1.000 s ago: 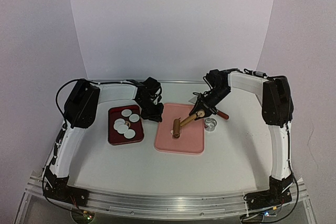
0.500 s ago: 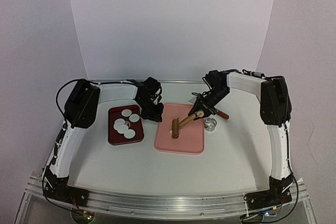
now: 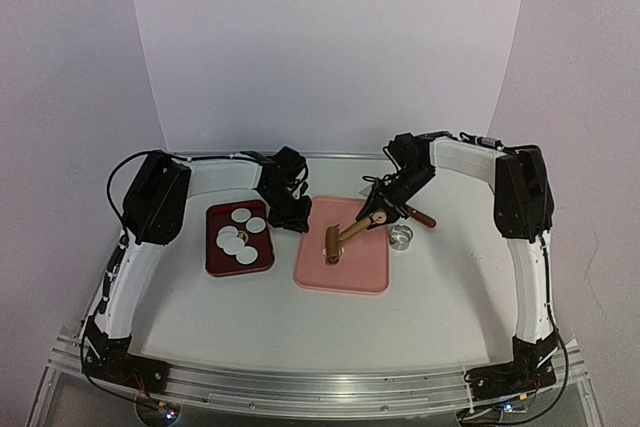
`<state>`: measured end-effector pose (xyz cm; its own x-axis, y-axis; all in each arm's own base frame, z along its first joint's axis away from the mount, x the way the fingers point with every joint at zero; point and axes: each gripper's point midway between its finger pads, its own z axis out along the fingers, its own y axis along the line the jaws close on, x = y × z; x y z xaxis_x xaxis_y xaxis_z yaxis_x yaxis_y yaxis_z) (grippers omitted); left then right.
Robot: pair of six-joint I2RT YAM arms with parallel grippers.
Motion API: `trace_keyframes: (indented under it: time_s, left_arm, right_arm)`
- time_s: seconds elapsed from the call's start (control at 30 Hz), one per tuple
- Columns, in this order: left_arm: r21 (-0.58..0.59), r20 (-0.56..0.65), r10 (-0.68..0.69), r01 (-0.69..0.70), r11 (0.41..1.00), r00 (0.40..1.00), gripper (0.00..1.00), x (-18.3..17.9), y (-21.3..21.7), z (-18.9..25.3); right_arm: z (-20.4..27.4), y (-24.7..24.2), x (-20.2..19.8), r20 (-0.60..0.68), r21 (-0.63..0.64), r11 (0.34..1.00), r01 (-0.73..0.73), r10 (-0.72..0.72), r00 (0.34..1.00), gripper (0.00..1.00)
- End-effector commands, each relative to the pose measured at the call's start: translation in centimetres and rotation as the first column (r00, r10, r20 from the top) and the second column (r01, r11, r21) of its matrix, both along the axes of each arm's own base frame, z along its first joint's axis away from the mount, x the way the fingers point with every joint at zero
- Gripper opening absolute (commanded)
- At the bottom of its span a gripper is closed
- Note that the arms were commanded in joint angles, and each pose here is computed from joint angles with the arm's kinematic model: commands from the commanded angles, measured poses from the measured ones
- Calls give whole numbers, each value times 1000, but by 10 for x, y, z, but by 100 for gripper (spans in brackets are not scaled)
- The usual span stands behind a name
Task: Roll out the dumpling wrappers from the dough
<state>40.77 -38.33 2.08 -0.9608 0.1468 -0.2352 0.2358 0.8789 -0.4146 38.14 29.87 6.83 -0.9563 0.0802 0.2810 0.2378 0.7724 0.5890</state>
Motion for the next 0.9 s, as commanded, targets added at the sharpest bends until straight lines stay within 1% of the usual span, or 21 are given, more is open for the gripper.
trace_keyframes:
  time_s: [0.0,0.3,0.43,0.67,0.87]
  left_arm:
    - [-31,24,-24,25,999,999,0,4,-12,2]
    - [-41,15,-27,28,999,1000,0,2,-13,1]
    - [-34,11,-22,23,999,1000,0,-1,-10,-1]
    - [-32,0,28,-28,999,1000,0,3,6,-2]
    - [-42,7,45,-45,998,999,0,8,11,0]
  right_arm:
    - [-132,-90,-26,-49,-602,797,-49,25,998,0]
    - [-133,-83,-28,-45,-604,795,-60,41,998,0]
    - [-130,-88,-27,-32,-624,780,-45,32,999,0]
    - [-118,-117,-26,-4,-667,745,14,-23,1000,0]
    - [-111,-132,-25,14,-677,734,53,-59,998,0]
